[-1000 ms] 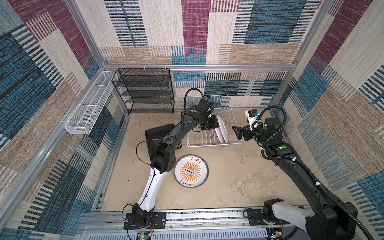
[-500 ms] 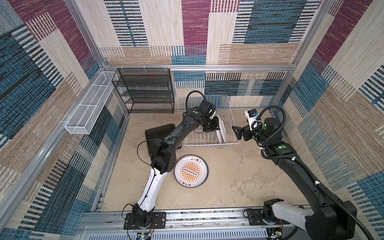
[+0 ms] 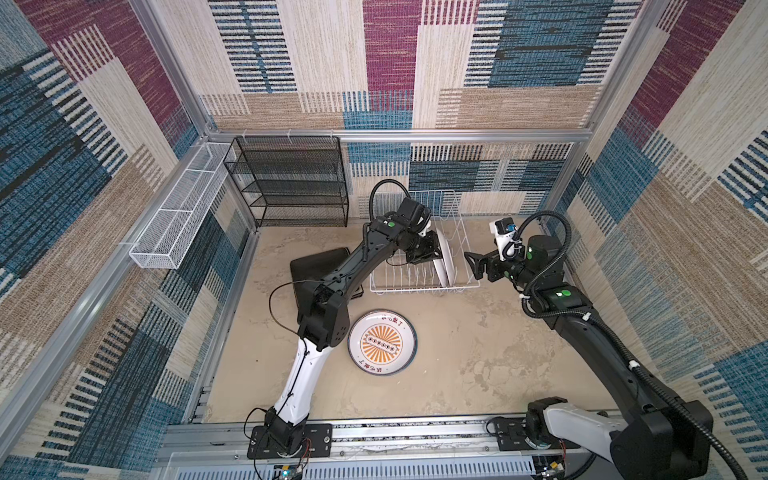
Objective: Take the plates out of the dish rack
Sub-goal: 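Grasp the rim of the white plate in the rack with the left gripper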
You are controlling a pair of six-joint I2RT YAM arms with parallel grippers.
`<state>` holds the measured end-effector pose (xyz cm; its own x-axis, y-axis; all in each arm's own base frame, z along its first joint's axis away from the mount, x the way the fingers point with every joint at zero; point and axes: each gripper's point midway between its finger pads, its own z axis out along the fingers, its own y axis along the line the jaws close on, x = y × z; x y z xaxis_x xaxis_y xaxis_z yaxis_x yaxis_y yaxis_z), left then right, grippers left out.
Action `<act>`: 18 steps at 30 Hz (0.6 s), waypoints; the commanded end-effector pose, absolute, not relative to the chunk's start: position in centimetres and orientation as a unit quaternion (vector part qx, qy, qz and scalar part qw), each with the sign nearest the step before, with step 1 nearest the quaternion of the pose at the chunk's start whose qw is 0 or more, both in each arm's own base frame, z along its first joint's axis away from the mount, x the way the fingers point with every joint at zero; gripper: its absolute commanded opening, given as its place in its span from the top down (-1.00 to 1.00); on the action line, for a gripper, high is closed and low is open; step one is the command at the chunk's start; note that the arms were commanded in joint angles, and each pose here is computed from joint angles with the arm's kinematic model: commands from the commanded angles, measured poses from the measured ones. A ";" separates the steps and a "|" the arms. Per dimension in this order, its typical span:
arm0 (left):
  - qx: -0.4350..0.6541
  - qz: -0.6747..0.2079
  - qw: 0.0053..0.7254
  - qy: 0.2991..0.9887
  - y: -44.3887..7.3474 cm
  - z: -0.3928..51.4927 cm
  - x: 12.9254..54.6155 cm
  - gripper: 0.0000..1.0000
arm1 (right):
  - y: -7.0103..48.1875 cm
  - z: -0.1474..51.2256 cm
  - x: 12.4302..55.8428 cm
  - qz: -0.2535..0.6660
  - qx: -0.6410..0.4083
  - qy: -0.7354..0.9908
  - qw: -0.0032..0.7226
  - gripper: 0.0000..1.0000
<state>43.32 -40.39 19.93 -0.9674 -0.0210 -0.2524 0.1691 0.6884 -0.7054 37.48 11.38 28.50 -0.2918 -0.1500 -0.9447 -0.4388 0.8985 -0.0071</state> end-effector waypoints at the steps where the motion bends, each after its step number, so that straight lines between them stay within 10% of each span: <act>1: 0.034 -0.401 0.126 0.907 -40.0 21.6 42.9 1.00 | 11.3 29.3 37.7 0.123 -0.185 0.784 0.580 -1.00; 18: 0.040 -0.430 0.155 0.889 -38.1 26.1 40.7 1.00 | 11.2 29.4 37.8 0.123 -0.180 0.783 0.583 -1.00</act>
